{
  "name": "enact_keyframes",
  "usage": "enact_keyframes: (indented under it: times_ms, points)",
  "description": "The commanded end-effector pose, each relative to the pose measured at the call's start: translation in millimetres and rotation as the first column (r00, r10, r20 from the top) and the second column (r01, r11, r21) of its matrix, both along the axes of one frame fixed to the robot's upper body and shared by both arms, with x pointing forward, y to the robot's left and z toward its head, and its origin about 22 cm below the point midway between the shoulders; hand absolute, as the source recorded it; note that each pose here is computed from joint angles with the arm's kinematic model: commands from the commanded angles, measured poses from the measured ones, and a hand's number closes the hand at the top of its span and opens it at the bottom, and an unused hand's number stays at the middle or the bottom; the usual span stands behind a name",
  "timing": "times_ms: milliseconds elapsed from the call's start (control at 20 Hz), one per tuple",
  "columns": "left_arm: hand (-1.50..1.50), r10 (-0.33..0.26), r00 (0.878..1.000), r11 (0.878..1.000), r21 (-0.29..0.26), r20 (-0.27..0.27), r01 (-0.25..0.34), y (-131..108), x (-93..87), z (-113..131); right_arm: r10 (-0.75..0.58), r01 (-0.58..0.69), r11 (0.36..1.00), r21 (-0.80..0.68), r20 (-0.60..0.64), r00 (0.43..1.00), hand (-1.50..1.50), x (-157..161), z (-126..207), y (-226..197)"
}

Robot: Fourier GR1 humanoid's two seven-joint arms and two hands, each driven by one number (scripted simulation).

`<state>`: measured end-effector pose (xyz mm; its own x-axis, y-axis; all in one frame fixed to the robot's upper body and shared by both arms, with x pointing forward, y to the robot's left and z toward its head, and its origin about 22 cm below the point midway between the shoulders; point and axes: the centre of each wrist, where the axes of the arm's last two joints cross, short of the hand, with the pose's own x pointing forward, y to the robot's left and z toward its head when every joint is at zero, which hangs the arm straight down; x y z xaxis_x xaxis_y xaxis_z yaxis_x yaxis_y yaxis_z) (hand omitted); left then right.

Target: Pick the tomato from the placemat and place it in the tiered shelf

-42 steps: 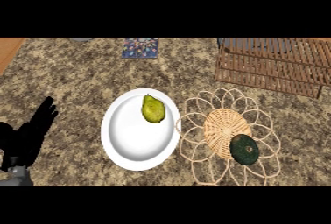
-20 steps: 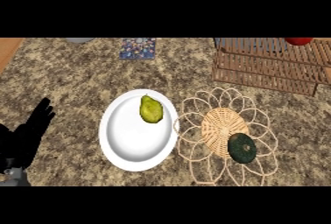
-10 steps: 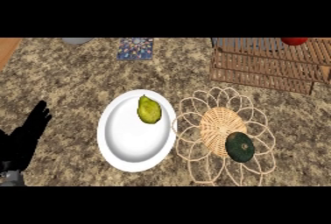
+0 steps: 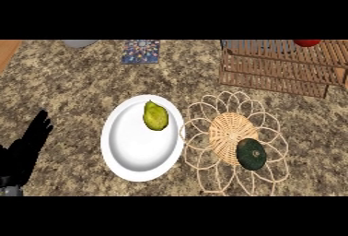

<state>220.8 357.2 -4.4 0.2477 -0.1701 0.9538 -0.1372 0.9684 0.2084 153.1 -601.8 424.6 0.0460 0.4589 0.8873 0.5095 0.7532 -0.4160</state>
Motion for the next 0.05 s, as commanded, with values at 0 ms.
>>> enact_keyframes:
  times_ms: [0]
  points:
    - [0.0, -0.001, 1.0, 1.0, 0.004, 0.01, 0.001, 0.7, 5.2, 5.1, 0.02, -0.019, 1.0, -0.013, 0.004, 1.0, -1.5, -56.7, 13.7, -19.1]
